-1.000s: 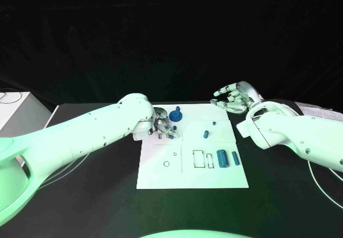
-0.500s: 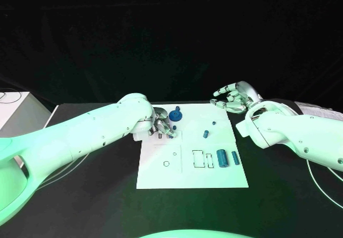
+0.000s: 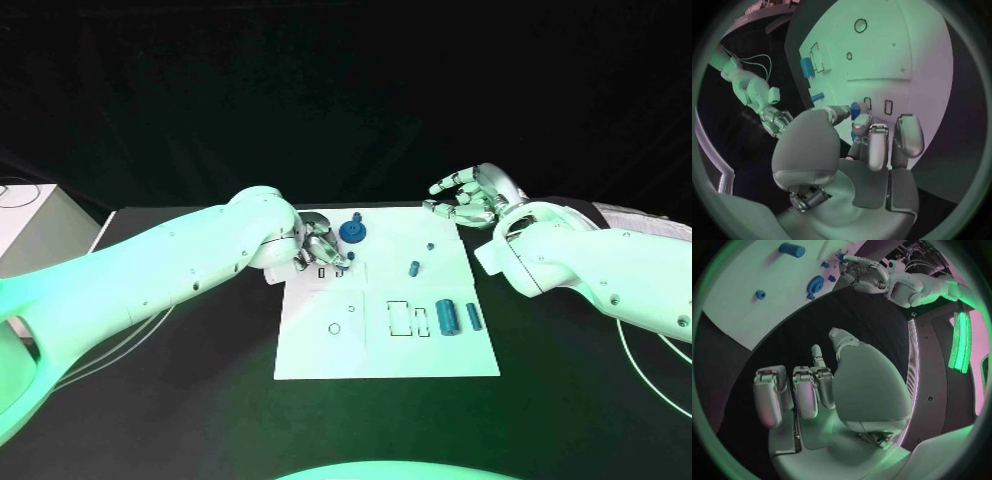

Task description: Assemble the parts on the task board

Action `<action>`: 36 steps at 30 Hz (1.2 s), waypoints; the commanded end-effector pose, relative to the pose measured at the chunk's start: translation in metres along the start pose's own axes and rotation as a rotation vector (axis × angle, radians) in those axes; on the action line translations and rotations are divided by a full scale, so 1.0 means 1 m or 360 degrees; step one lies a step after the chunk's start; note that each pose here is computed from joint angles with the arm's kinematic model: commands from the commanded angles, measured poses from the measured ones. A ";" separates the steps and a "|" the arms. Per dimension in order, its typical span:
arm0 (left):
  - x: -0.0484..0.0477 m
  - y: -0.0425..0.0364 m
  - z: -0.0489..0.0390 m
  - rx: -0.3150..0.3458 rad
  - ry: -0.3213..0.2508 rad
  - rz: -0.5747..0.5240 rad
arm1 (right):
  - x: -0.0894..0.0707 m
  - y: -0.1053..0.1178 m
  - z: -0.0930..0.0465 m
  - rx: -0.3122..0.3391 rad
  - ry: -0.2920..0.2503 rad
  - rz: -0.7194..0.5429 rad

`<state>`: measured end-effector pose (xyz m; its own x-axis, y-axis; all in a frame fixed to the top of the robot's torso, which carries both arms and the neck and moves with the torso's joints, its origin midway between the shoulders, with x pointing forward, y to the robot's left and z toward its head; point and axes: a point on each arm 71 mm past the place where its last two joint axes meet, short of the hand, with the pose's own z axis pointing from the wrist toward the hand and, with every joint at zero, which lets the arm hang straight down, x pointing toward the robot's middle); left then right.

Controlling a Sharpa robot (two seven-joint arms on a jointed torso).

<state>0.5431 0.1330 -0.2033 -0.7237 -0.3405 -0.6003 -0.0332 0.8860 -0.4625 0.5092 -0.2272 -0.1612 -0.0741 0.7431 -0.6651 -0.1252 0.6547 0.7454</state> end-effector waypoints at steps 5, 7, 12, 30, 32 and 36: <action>-0.0020 0.0009 -0.0043 0.0041 -0.0024 -0.0120 | 0.001 -0.001 0.000 -0.0003 0.0042 -0.0027; -0.0021 0.0016 -0.0049 0.0040 -0.0023 -0.0120 | 0.001 -0.001 0.000 -0.0002 0.0045 -0.0029; -0.0026 0.0030 -0.0053 0.0028 -0.0033 -0.0081 | 0.001 -0.002 0.000 0.0000 0.0050 -0.0035; 0.0018 -0.0036 -0.0024 -0.0008 -0.0166 0.0141 | 0.002 -0.003 0.000 0.0003 0.0063 -0.0049; 0.0035 -0.0040 -0.0021 -0.0010 -0.0169 0.0159 | 0.002 -0.003 0.000 0.0005 0.0064 -0.0049; 0.0065 -0.0049 -0.0017 -0.0013 -0.0179 0.0198 | 0.002 -0.003 0.000 0.0005 0.0065 -0.0053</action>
<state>0.5367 0.1287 -0.2062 -0.6662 -0.2832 -0.6899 0.0237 0.9166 -0.3991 0.5094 -0.2292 -0.1644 -0.0963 0.7258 -0.6811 -0.1152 0.6716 0.7319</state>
